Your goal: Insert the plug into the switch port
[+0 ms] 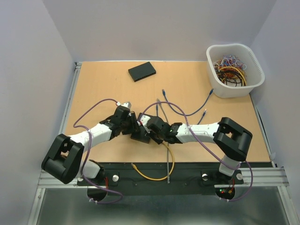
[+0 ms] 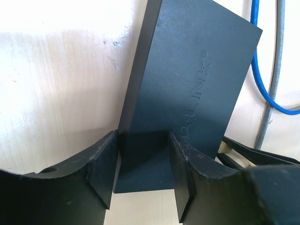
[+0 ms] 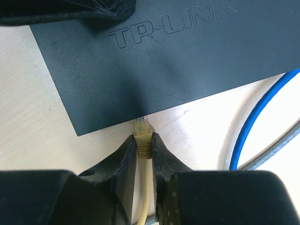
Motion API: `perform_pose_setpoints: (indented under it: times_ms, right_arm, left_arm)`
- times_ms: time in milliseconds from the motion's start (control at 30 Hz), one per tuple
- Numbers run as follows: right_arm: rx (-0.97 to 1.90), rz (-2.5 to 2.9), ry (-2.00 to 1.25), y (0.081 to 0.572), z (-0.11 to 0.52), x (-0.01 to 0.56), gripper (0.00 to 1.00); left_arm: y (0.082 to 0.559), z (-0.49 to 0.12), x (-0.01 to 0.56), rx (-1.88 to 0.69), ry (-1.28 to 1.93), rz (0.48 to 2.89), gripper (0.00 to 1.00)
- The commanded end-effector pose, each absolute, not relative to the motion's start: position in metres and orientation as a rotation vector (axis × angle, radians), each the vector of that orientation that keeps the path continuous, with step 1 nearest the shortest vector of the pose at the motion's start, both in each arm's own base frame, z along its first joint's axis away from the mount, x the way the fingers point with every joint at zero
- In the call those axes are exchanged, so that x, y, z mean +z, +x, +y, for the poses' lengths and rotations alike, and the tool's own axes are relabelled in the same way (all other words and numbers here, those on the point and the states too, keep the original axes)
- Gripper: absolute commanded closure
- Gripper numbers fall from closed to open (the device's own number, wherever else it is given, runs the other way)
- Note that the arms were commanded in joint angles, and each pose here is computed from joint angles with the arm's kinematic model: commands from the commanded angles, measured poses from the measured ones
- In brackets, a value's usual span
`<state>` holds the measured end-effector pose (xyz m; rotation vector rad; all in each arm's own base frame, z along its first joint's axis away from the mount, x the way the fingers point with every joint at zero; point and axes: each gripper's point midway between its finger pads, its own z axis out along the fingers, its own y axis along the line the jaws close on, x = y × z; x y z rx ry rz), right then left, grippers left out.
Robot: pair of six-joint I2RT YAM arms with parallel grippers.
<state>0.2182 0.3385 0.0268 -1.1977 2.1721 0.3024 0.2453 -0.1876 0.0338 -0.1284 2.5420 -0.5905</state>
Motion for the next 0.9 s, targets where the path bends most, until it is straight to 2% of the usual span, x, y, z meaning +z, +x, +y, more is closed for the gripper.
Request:
perform_pose_setpoints:
  times_ms: [0, 400, 867]
  right_arm:
    - [0.536, 1.907, -1.086, 0.246, 0.409, 0.101, 1.00]
    - [0.595, 1.882, -1.109, 0.256, 0.443, 0.112, 1.00]
    - [0.871, 1.675, -1.039, 0.248, 0.487, 0.176, 1.00]
  left_arm:
    - [0.209, -0.211, 0.029, -0.728, -0.081, 2.636, 0.45]
    - [0.197, -0.209, 0.021, -0.694, -0.104, 2.639, 0.45]
    - [0.173, -0.227, 0.015, -0.810, -0.055, 2.644, 0.46]
